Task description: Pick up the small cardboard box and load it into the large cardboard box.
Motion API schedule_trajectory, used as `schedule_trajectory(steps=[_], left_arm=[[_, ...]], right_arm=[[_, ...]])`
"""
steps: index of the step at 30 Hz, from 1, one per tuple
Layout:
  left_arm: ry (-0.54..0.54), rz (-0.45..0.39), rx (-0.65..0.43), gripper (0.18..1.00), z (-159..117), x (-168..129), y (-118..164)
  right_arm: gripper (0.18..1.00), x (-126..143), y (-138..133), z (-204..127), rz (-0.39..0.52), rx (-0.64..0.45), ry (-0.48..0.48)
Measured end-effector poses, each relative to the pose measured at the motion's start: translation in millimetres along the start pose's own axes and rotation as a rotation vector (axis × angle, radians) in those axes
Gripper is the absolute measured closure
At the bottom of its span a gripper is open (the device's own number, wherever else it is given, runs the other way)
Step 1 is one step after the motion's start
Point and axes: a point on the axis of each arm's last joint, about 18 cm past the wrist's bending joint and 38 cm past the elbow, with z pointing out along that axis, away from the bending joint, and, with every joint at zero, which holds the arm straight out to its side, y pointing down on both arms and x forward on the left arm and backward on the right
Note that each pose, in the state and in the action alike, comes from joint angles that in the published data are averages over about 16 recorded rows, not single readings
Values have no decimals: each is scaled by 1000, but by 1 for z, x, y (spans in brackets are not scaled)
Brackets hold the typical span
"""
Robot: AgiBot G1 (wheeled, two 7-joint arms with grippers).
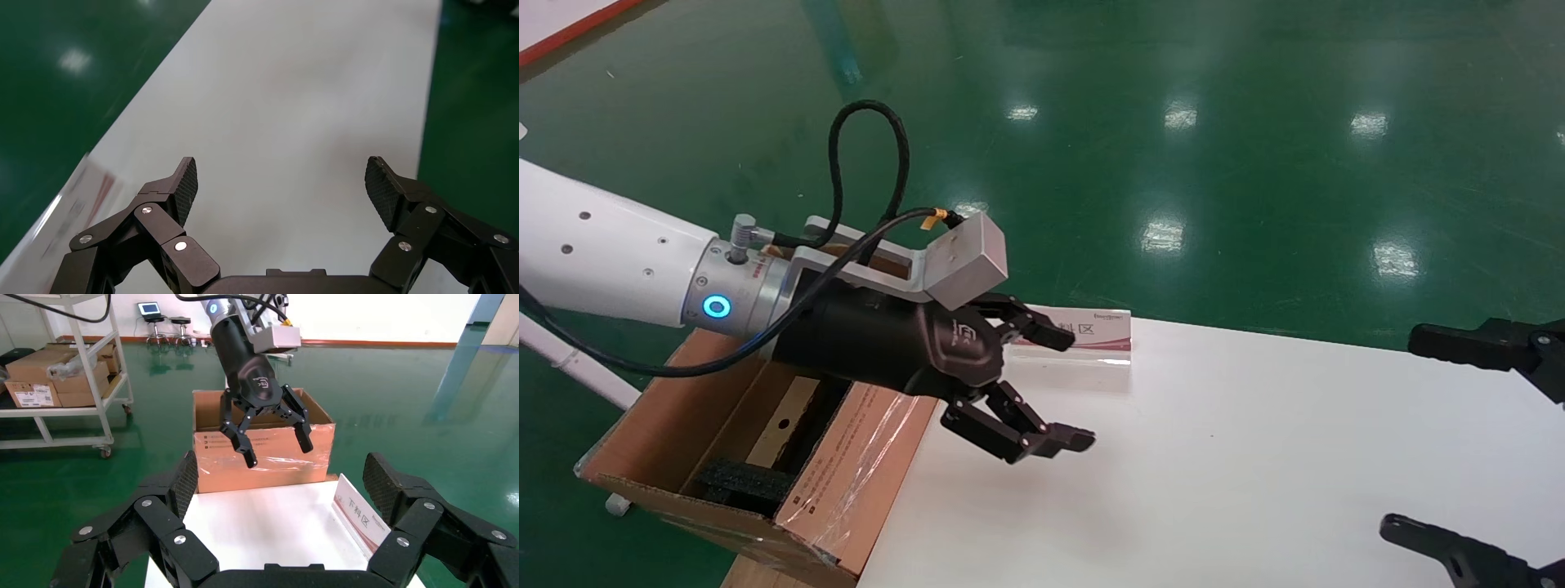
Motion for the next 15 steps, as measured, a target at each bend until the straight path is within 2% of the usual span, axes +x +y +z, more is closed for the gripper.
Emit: schedule_trajectory(steps=[15], left_arm=[[131, 121, 284, 183, 1, 28, -8]], right_arm=[[178, 0, 0, 0, 0, 0, 0]])
